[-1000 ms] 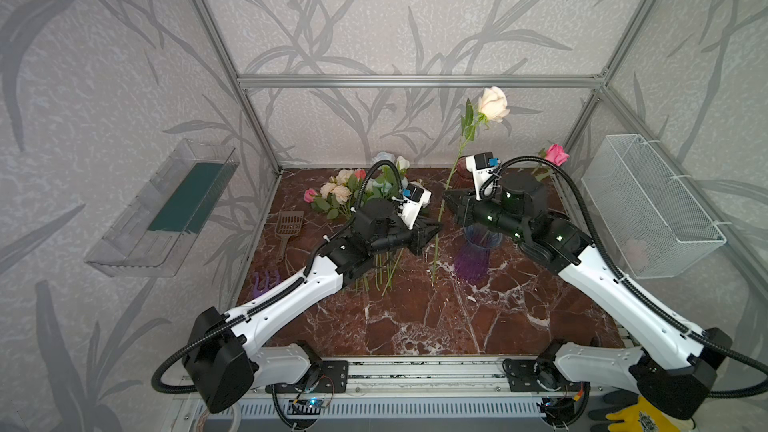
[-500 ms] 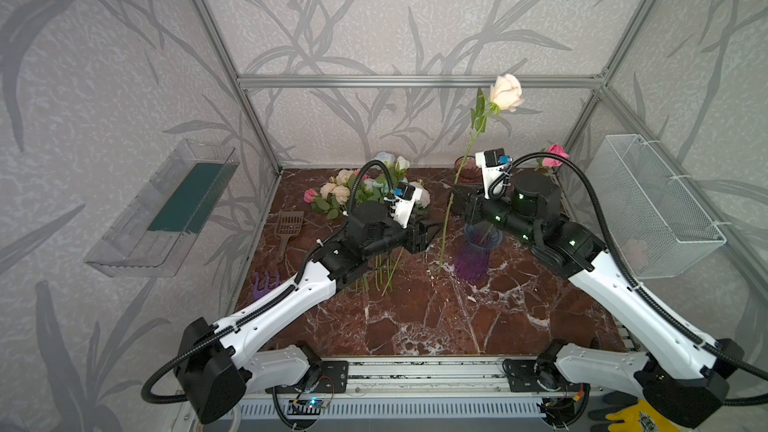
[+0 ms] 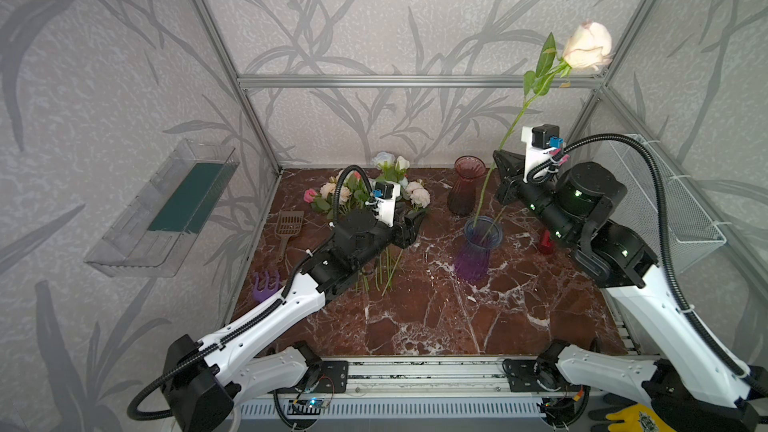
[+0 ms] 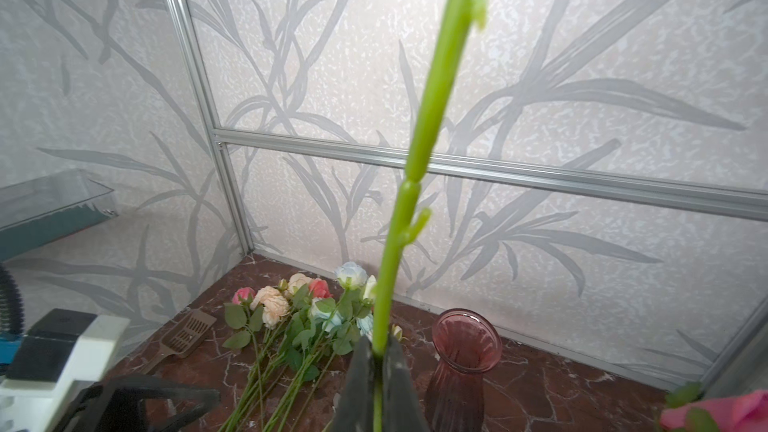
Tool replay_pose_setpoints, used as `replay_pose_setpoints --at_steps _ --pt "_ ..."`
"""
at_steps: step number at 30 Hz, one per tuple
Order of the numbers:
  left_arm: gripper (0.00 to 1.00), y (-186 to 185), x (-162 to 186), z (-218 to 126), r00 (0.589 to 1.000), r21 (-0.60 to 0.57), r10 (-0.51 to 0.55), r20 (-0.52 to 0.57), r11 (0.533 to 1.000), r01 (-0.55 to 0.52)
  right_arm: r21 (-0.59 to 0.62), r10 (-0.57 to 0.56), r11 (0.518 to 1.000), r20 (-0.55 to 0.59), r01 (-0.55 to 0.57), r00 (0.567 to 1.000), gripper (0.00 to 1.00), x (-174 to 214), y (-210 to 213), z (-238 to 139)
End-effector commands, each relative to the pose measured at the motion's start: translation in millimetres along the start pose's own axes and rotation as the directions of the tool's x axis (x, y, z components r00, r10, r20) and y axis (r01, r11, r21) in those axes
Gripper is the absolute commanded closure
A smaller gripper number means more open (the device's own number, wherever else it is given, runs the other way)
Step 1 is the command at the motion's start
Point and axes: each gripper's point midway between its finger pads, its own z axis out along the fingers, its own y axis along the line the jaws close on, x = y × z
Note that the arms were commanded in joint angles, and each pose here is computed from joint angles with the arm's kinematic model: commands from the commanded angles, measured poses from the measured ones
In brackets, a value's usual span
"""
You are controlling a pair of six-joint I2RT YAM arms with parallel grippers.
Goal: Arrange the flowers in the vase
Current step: 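Lower the white rose into the purple vase with right gripper while left draws back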
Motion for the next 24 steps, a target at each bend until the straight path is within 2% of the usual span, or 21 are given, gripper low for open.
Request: replay_pose_setpoints --at_steps 1,16,24 --pt "0.36 2.6 -7.0 -1.1 1.0 -0.018 0.002 0.03 1.0 -0.001 0.068 -0.059 0.996 -0.042 0.062 0.997 1.0 17.4 -13.2 5.8" --pt "0.36 4.7 4.9 8.3 1.0 -0.023 0.01 -0.017 1.0 -0.011 0.112 0.052 0.993 -0.289 -0.02 0.956 1.0 150.6 -31.0 20.0" --pt "0.35 2.6 9.5 11.8 0.999 -0.006 0.015 -0.03 1.0 -0.015 0.134 0.083 0.99 -0.367 -0.035 0.926 0.97 194.6 -33.5 15.4"
